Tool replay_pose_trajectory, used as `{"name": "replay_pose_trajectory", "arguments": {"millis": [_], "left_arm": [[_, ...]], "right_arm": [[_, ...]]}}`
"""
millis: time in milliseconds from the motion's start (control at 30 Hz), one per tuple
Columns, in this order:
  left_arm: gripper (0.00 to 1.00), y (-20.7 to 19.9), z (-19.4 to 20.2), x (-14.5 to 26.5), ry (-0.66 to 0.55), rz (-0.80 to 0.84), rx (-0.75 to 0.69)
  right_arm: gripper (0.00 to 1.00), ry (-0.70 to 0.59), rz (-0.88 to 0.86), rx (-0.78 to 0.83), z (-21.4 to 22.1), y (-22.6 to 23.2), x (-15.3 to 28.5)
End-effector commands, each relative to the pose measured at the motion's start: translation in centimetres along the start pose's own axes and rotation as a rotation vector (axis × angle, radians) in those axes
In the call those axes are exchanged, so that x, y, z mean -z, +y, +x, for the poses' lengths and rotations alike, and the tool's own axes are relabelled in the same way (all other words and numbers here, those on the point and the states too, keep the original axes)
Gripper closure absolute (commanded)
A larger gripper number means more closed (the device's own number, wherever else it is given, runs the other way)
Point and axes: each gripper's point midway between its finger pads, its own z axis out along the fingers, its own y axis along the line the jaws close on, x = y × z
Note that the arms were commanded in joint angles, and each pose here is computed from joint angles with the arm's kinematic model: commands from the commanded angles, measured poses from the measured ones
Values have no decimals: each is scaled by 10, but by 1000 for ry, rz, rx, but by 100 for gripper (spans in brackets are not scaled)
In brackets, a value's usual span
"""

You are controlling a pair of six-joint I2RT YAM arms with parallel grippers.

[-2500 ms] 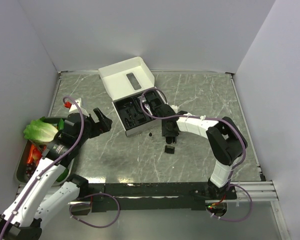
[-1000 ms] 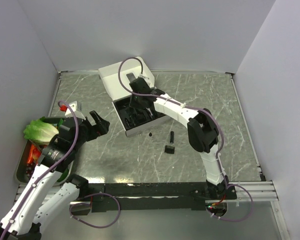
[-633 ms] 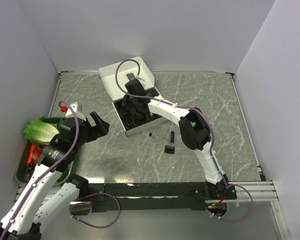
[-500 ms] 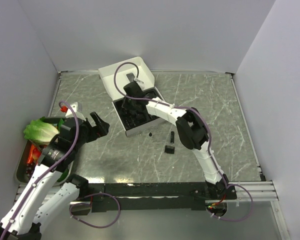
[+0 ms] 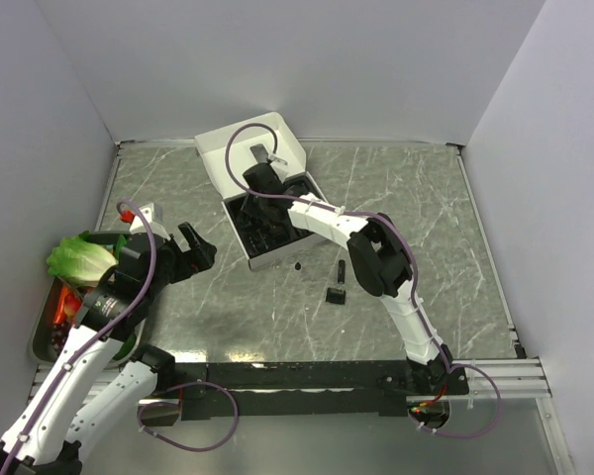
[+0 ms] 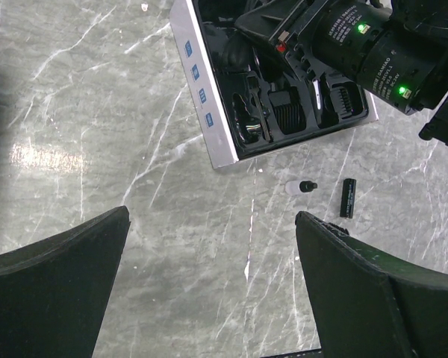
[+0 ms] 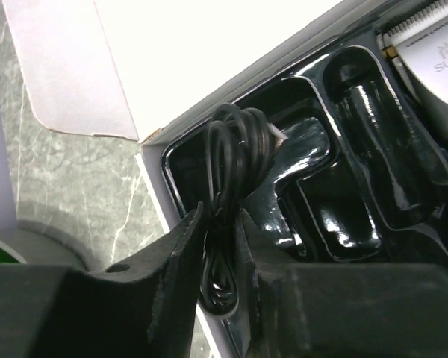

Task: Sort the hair-cutting tools

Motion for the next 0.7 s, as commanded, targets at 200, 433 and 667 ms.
{"name": "replay_pose_trajectory", "arguments": {"millis": [200, 433, 667], "left_arm": [[1, -8, -19, 14, -54, 20, 17], [1, -5, -21, 17, -66, 10, 16], [1, -4, -28, 21, -94, 5, 14]], "right_arm": [[55, -51, -35, -28, -16, 23, 7], [53, -139, -26, 63, -44, 22, 58], [51, -183, 96, 243, -53, -30, 135]]}}
